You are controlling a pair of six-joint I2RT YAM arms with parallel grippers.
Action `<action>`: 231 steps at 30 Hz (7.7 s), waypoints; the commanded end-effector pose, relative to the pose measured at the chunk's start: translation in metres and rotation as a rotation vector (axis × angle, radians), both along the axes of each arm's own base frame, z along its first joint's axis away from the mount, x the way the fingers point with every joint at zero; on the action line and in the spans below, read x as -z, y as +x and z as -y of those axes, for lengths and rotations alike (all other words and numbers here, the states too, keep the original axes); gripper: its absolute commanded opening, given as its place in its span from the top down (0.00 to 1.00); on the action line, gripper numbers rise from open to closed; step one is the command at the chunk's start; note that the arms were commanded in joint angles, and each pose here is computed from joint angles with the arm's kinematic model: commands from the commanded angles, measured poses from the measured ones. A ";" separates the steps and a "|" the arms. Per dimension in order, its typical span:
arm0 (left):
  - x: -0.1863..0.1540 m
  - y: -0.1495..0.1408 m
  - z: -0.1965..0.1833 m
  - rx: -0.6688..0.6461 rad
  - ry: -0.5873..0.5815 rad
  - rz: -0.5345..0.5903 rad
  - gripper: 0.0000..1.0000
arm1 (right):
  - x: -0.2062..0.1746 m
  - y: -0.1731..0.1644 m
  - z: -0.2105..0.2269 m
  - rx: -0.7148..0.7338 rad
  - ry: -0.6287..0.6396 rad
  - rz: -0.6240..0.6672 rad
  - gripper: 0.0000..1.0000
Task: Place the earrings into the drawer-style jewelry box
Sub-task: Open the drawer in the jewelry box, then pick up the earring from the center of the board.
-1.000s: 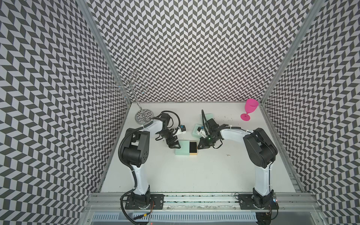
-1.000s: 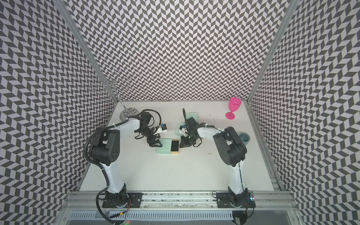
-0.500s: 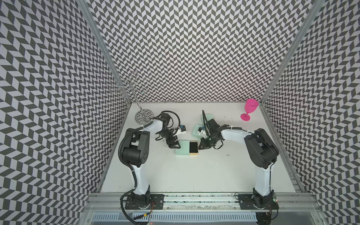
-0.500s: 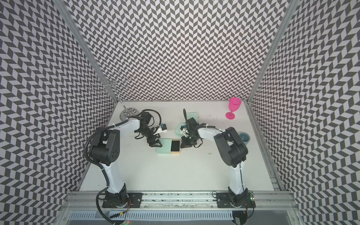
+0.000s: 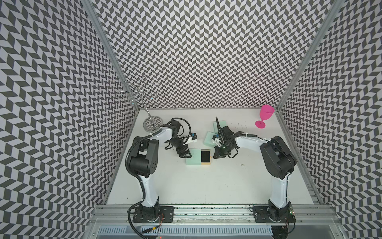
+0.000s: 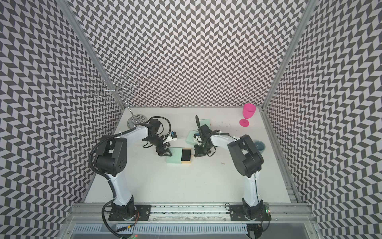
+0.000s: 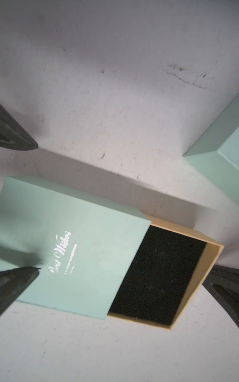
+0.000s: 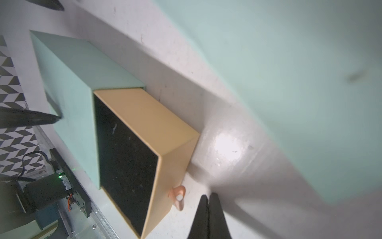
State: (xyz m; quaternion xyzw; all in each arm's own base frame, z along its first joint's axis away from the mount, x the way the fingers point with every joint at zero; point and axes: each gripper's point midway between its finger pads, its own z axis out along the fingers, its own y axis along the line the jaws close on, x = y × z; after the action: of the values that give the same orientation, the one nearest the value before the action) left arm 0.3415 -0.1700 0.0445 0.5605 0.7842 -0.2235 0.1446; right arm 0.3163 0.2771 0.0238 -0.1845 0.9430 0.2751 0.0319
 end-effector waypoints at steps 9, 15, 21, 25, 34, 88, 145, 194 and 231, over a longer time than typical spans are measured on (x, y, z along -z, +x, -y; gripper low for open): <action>-0.004 0.002 -0.002 0.030 0.017 0.045 0.11 | -0.015 0.008 0.006 0.009 -0.025 0.051 0.92; -0.011 0.006 0.000 0.032 0.009 0.054 0.11 | -0.034 0.012 -0.001 0.019 0.019 0.068 0.85; -0.013 0.006 0.001 0.038 0.006 0.059 0.11 | -0.058 0.019 -0.011 0.018 0.065 0.082 0.83; -0.013 0.006 0.001 0.039 0.004 0.062 0.11 | -0.062 0.020 -0.017 0.011 0.069 0.085 0.82; -0.015 0.006 0.005 0.047 -0.007 0.065 0.11 | -0.054 0.008 -0.036 -0.019 -0.036 0.070 0.82; -0.013 0.003 0.005 0.061 -0.012 0.071 0.11 | -0.012 -0.011 -0.025 -0.039 -0.366 0.128 0.80; -0.034 0.010 0.009 0.071 -0.038 0.110 0.11 | -0.045 0.010 -0.027 -0.008 -0.323 0.228 0.77; -0.147 0.058 0.030 0.033 -0.232 0.275 0.02 | -0.003 -0.045 0.156 0.264 -0.557 -0.006 0.70; -0.144 0.057 0.026 0.033 -0.223 0.269 0.02 | -0.001 -0.043 0.145 0.222 -0.536 0.011 0.92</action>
State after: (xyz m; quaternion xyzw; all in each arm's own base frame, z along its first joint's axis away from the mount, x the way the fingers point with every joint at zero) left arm 0.4050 -0.1970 0.1884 0.5778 0.7213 -0.2213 0.3113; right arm 0.2688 0.1247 0.0227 -0.0758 0.9970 0.0038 0.0147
